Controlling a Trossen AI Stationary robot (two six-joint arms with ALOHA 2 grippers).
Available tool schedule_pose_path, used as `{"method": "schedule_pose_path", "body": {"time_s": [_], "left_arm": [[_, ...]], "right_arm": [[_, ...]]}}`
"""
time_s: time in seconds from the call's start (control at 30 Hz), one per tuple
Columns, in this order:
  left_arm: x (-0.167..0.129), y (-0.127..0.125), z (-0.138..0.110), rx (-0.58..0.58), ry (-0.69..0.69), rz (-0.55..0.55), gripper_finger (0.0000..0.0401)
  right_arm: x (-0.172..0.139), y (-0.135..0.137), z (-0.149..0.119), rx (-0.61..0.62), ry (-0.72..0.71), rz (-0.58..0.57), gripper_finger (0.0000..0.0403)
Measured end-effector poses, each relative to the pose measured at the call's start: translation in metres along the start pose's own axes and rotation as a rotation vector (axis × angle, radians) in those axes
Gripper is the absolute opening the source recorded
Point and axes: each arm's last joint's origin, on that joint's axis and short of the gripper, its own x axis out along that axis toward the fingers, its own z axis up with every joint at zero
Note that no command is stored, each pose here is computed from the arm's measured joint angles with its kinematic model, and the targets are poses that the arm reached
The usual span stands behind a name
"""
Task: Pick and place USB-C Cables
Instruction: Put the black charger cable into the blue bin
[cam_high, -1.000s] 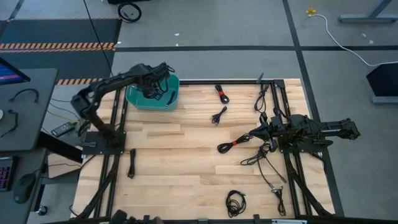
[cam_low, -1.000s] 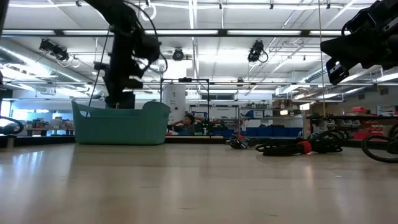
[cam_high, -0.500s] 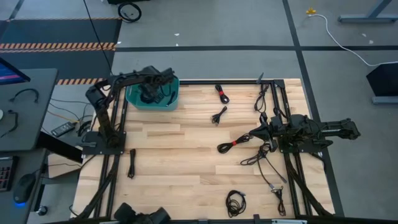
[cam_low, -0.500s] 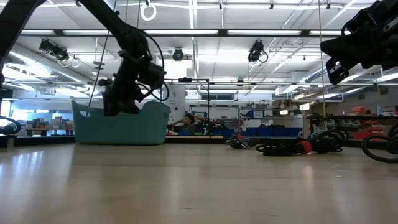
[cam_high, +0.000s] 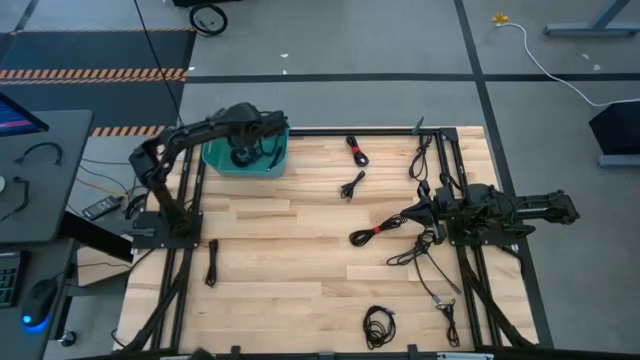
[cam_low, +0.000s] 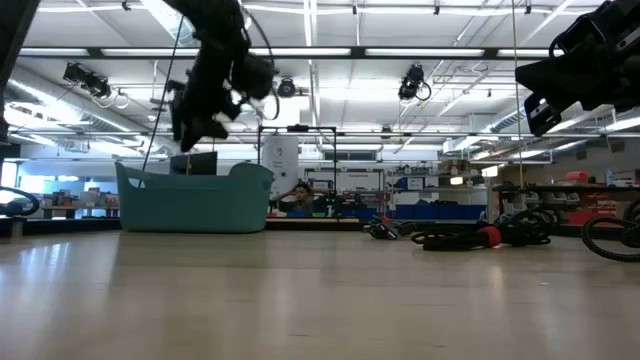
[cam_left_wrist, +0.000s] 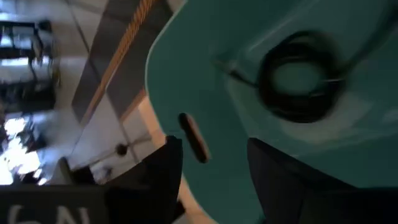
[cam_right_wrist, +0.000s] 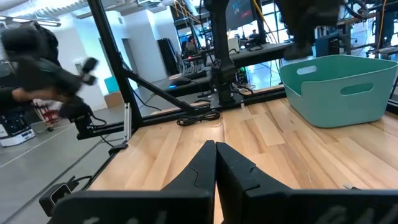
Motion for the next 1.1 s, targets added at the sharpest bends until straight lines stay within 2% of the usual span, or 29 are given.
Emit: {"method": "schedule_pose_path", "body": {"time_s": [0.1, 0.27, 0.5, 0.63, 0.73, 0.83, 0.93, 1.0, 1.1], "left_arm": [[-0.039, -0.012, -0.018, -0.025, -0.132, -0.046, 0.0167], [-0.092, -0.043, -0.061, -0.049, -0.281, -0.189, 0.0149], [-0.137, -0.087, -0.121, -0.088, -0.344, -0.392, 0.0142], [-0.156, -0.103, -0.151, -0.178, -0.394, -0.499, 0.0142], [-0.172, -0.118, -0.169, -0.248, -0.491, -0.601, 0.0142], [-0.189, -0.140, -0.184, -0.266, -0.665, -0.684, 0.0141], [-0.205, -0.173, -0.191, -0.175, -0.848, -0.721, 0.0138], [-0.211, -0.199, -0.191, -0.090, -0.939, -0.737, 0.0136], [-0.212, -0.239, -0.176, -0.082, -1.026, -0.776, 0.0134]], "right_arm": [[0.000, 0.000, 0.000, 0.000, -0.001, 0.000, 0.0013], [0.000, 0.000, 0.000, 0.000, -0.001, 0.000, 0.0013], [0.000, 0.000, 0.001, 0.000, -0.006, 0.001, 0.0013], [0.000, 0.000, 0.001, 0.000, -0.006, 0.001, 0.0013], [0.000, 0.000, 0.001, -0.001, -0.006, 0.002, 0.0013], [0.000, 0.000, 0.001, 0.000, -0.006, 0.001, 0.0013], [0.000, 0.000, 0.001, -0.001, -0.008, 0.002, 0.0013], [0.000, 0.000, 0.001, 0.000, -0.007, 0.002, 0.0013], [0.000, 0.000, 0.001, 0.000, -0.006, 0.002, 0.0013]]}}
